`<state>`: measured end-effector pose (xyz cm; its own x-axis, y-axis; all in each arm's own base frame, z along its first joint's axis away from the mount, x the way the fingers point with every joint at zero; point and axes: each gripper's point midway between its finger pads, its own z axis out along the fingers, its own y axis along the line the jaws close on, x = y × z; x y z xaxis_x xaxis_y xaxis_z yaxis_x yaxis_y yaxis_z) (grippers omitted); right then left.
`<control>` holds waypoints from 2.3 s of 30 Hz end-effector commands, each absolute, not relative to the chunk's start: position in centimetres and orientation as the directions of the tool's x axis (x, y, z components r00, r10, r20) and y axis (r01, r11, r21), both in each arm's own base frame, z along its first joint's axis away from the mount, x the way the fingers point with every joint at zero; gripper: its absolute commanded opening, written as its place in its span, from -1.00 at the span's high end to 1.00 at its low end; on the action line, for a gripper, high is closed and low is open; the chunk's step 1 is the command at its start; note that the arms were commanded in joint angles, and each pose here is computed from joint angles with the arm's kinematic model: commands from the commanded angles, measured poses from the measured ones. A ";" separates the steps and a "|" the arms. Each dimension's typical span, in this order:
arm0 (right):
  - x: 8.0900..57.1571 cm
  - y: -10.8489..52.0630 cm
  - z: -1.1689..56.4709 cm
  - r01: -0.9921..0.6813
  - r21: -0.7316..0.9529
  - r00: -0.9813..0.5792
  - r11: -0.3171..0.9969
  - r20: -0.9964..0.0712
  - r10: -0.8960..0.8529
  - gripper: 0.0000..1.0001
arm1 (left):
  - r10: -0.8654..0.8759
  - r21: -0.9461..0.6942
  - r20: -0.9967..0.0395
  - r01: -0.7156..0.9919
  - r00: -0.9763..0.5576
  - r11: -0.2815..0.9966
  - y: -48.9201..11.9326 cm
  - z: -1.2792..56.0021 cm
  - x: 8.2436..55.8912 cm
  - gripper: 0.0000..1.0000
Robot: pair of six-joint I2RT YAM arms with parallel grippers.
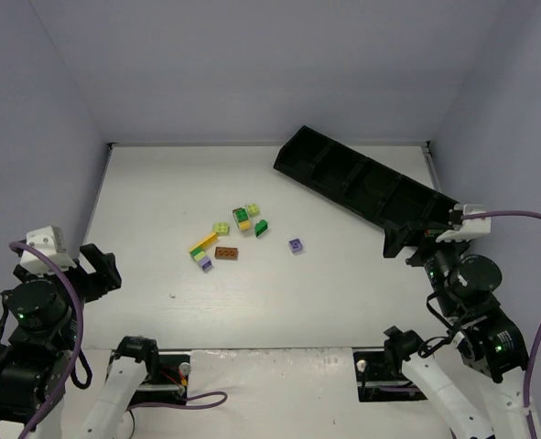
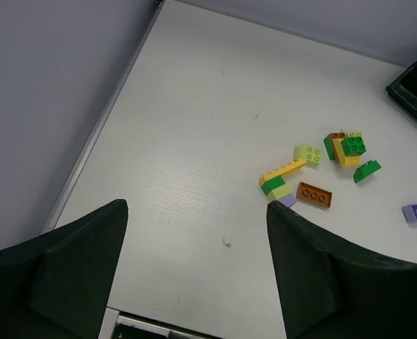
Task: Sort the legos into containers by color
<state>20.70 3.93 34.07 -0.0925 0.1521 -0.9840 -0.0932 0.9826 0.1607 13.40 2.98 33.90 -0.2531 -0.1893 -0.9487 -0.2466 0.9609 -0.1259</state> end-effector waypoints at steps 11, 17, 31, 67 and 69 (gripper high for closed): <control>25.2 7.4 31.0 -0.146 0.169 -0.237 0.975 -0.962 0.132 -1.00 | -0.200 -0.119 -0.931 -0.264 -0.305 0.957 2.7 34.0 16.1 -0.46; 29.0 12.9 26.7 -0.287 0.221 -0.445 0.932 -0.892 0.075 -1.00 | -0.206 -0.127 -0.925 -0.251 -0.318 0.959 2.1 33.5 17.9 -0.46; 35.6 23.1 13.3 -0.297 0.214 -0.689 0.931 -0.723 -0.053 -0.79 | -0.191 -0.094 -0.906 -0.259 -0.378 0.961 1.8 30.5 21.3 -0.46; 38.2 2.0 15.8 0.451 0.111 -0.472 0.886 -0.812 0.342 1.00 | -0.130 -0.071 -0.878 -0.143 -0.461 0.987 -0.9 28.5 23.4 -0.46; 38.1 -1.3 16.7 0.516 0.118 -0.430 0.849 -0.821 0.375 1.00 | -0.135 -0.080 -0.875 -0.136 -0.465 0.987 -1.2 28.2 23.1 -0.46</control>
<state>38.41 4.51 13.92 -0.5520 0.3203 -0.7699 0.3534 0.9261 0.1319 22.81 -0.65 27.24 -0.5009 -0.1262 -0.8562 -0.1534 0.9866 -0.0557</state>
